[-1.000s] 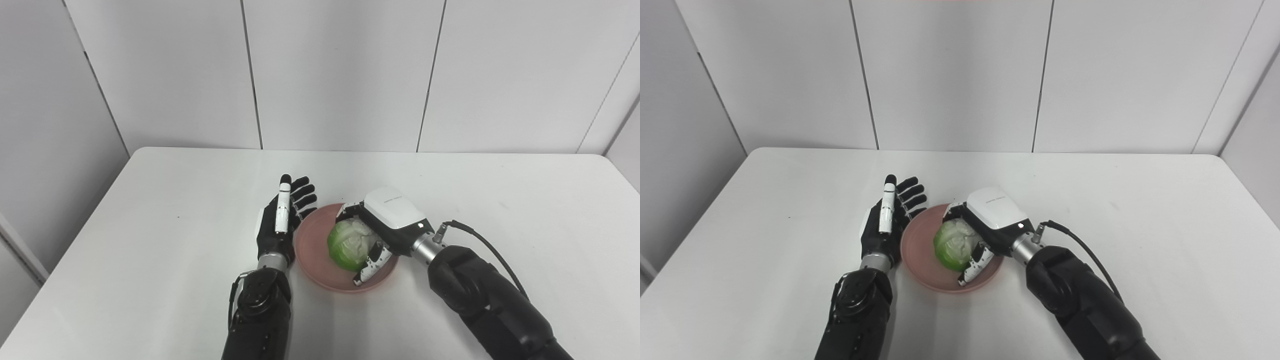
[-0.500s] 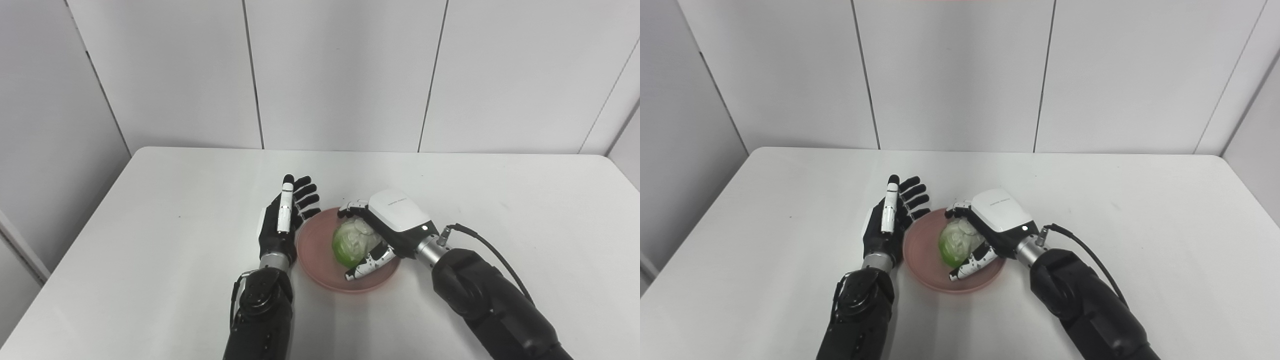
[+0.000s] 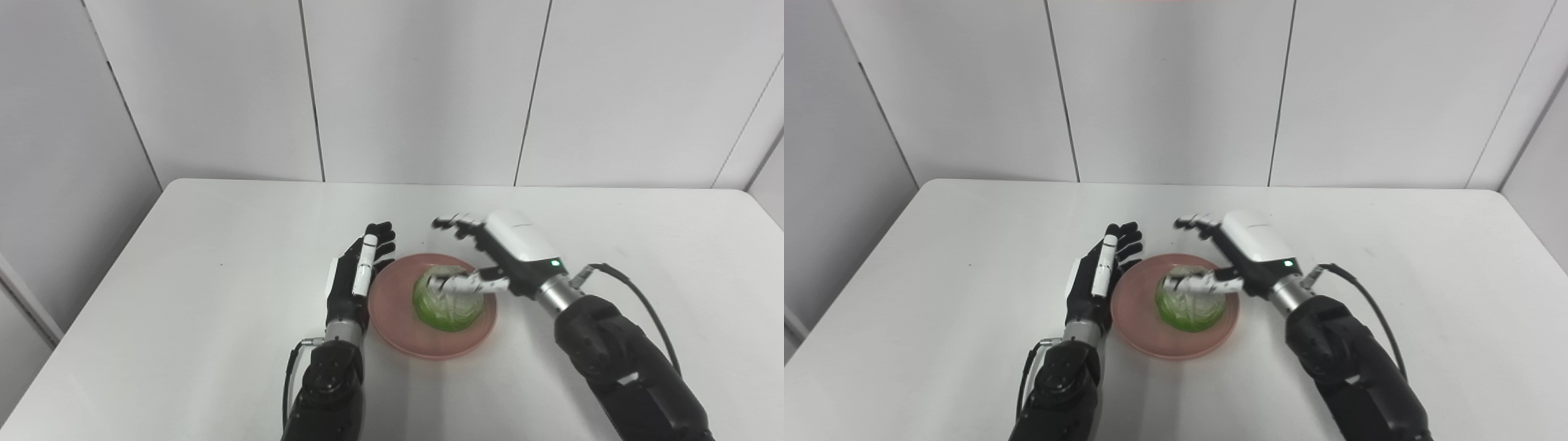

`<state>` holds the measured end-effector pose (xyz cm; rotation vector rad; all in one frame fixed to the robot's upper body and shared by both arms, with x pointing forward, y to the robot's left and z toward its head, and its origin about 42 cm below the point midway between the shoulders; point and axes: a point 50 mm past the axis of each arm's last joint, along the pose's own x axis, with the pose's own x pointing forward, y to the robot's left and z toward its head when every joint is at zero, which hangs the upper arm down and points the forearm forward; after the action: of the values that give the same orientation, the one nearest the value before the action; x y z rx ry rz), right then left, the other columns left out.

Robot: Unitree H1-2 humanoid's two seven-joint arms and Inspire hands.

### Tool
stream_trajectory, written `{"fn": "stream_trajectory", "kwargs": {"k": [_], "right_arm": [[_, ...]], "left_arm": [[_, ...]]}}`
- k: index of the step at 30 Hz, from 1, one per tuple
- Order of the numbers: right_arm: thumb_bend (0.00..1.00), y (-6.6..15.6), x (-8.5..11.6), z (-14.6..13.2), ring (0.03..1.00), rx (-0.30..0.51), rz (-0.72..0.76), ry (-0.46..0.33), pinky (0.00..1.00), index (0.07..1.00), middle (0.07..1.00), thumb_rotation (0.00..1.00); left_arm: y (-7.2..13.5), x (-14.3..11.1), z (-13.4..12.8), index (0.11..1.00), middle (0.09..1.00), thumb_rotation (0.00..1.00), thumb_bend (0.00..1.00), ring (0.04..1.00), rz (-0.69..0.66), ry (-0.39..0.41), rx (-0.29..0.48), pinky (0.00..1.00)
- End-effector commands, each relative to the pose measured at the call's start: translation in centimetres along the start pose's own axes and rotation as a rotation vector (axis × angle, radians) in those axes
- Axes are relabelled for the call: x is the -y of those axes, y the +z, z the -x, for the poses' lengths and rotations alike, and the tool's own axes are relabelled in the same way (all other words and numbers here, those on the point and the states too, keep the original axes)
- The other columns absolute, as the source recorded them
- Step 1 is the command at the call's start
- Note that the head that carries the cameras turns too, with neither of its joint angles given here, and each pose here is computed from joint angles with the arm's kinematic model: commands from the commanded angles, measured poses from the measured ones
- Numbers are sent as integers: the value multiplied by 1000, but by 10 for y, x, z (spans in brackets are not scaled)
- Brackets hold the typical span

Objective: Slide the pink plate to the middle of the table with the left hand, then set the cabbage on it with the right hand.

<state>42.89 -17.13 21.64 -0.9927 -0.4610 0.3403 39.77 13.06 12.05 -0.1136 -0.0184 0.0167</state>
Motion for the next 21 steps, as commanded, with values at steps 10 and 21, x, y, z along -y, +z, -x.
{"fn": "stream_trajectory", "kwargs": {"k": [10, 21], "right_arm": [[816, -19, -35, 11, 825, -76, -622, -347, 761, 848, 854, 1000], [756, -21, -81, 17, 825, -296, -913, -347, 784, 866, 860, 1000]], "left_arm": [[4, -20, -1, 880, 924, 953, 605, 943, -143, 62, 40, 957], [0, -23, 2, 908, 956, 1000, 624, 978, -158, 77, 28, 972]]}}
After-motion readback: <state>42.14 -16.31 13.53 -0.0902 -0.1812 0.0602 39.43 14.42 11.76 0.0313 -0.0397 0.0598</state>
